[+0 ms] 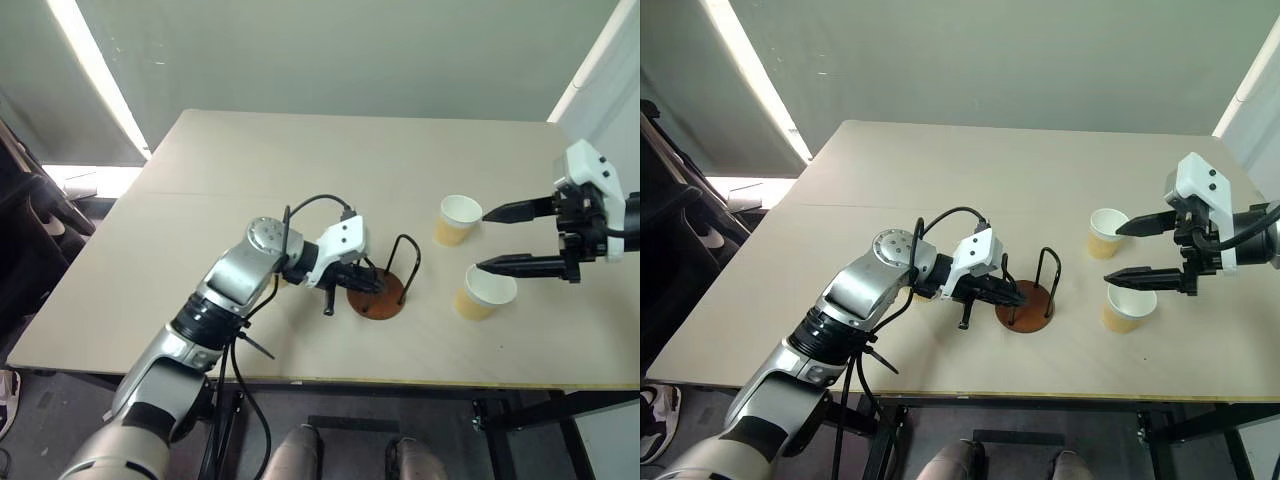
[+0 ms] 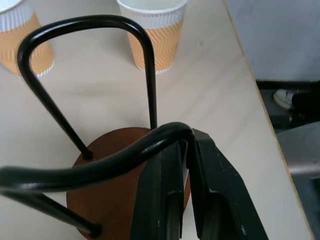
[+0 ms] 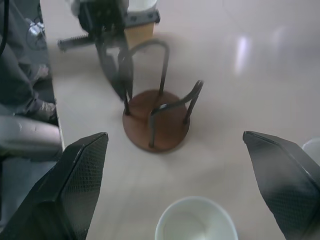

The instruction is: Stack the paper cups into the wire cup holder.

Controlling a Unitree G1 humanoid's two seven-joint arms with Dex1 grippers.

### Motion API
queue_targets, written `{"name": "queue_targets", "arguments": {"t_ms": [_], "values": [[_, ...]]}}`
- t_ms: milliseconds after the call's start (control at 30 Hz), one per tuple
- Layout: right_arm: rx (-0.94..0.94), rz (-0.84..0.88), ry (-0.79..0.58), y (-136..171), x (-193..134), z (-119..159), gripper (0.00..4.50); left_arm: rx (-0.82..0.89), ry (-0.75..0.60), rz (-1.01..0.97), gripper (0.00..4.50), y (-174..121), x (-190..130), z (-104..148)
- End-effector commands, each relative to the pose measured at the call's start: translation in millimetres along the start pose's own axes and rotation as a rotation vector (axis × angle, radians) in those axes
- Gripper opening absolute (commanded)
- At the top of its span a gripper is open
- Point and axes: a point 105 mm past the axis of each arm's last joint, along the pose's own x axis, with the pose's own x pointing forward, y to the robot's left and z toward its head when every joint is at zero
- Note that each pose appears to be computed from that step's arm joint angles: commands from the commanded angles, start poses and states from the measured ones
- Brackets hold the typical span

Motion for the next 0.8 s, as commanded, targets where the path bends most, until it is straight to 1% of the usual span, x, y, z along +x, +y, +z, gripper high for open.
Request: {"name": "queue_targets", "arguments": {"t_ms": [33, 133, 233, 300, 333, 433, 700, 800], "values": [[-0.05, 0.001, -0.018, 1.2, 1.3, 10.9, 4.5, -0.01, 0.019, 0.005, 0.03, -0.4, 2.6, -9.2], [-0.052, 0.009, -0.021, 1.2, 3.6, 12.1, 4.5, -0.02, 0.03, 0.003, 0.89, -1.3, 2.5, -13.4], [-0.053, 0.016, -0.022, 1.2, 4.9, 12.5, 4.5, -0.017, 0.068, -0.015, 1.99, -5.6, -0.1, -20.5], [-0.055, 0.016, -0.021, 0.5, 5.6, 12.5, 4.5, 0.012, 0.119, -0.03, 2.7, -10.1, -3.9, -27.9], [-0.059, 0.011, -0.024, -0.7, 5.7, 13.1, 4.5, 0.025, 0.136, -0.025, 2.99, -10.4, -5.2, -30.4], [-0.064, -0.001, -0.03, -4.2, 6.5, 14.4, 4.5, 0.054, 0.164, -0.011, 4.02, -10.6, -10.5, -32.9], [-0.093, -0.001, -0.044, -11.4, 9.8, 20.2, 4.5, 0.092, 0.174, 0.09, 4.02, 0.2, -37.6, -22.2], [-0.123, 0.005, -0.046, -20.3, 19.7, 22.6, 4.5, 0.106, 0.176, 0.091, 4.02, -4.6, -43.4, -19.5]]}}
